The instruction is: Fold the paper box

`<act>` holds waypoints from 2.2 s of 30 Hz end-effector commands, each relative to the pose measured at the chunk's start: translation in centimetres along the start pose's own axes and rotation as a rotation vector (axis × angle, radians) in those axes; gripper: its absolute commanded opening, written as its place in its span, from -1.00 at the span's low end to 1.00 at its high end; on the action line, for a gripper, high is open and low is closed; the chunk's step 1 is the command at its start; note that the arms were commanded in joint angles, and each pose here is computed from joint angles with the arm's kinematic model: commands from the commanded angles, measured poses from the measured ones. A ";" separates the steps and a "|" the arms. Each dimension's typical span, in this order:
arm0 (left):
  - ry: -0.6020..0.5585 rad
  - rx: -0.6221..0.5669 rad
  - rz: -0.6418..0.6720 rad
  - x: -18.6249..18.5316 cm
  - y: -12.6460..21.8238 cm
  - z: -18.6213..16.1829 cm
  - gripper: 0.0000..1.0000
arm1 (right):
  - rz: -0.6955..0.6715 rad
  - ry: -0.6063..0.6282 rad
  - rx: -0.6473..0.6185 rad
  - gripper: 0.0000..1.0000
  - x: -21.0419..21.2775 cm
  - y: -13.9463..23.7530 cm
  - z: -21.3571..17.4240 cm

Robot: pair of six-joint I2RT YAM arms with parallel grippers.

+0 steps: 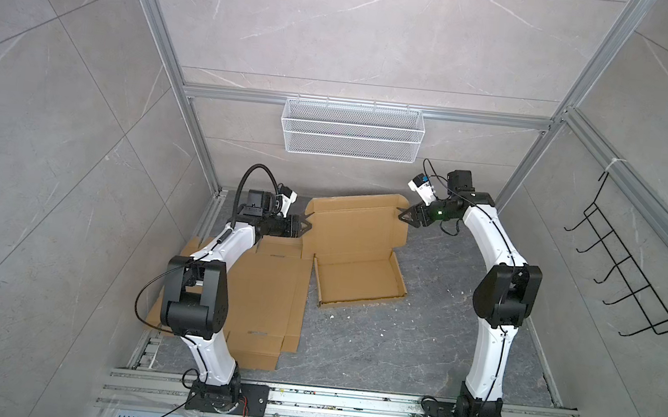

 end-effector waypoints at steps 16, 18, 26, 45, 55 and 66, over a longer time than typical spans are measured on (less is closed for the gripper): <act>-0.064 0.011 -0.078 -2.0 -1.4 0.7 -0.77 | 0.059 -0.033 0.030 -0.39 0.8 -2.1 -0.8; -0.064 0.014 -0.077 -2.0 -1.5 0.6 -0.87 | 0.051 -0.033 0.036 -0.50 1.0 -2.1 -0.9; -0.077 0.001 -0.076 -3.3 -1.7 0.5 -1.00 | -0.031 -0.071 0.026 -0.81 1.7 -2.2 -1.5; -0.109 -0.297 -0.085 -9.8 -3.9 1.9 -1.00 | -0.420 -0.409 -0.308 -1.00 3.7 1.4 -2.0; -0.109 -0.373 -0.078 -11.3 -7.4 -0.5 -1.00 | -0.540 -0.511 -0.355 -1.00 5.1 1.1 -5.0; -0.093 -0.369 -0.084 -10.9 -9.2 -4.4 -1.00 | -0.626 -0.560 -0.362 -1.00 7.0 0.2 -7.8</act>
Point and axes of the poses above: each gripper's point midway between its finger pads, its own y axis back along the fingers, its own x axis along the line the jaws close on, z = x × y, the point moved 5 cm from there along y, back along the fingers, and after that the axes turned 9 degrees about y, right-handed, at the moved point
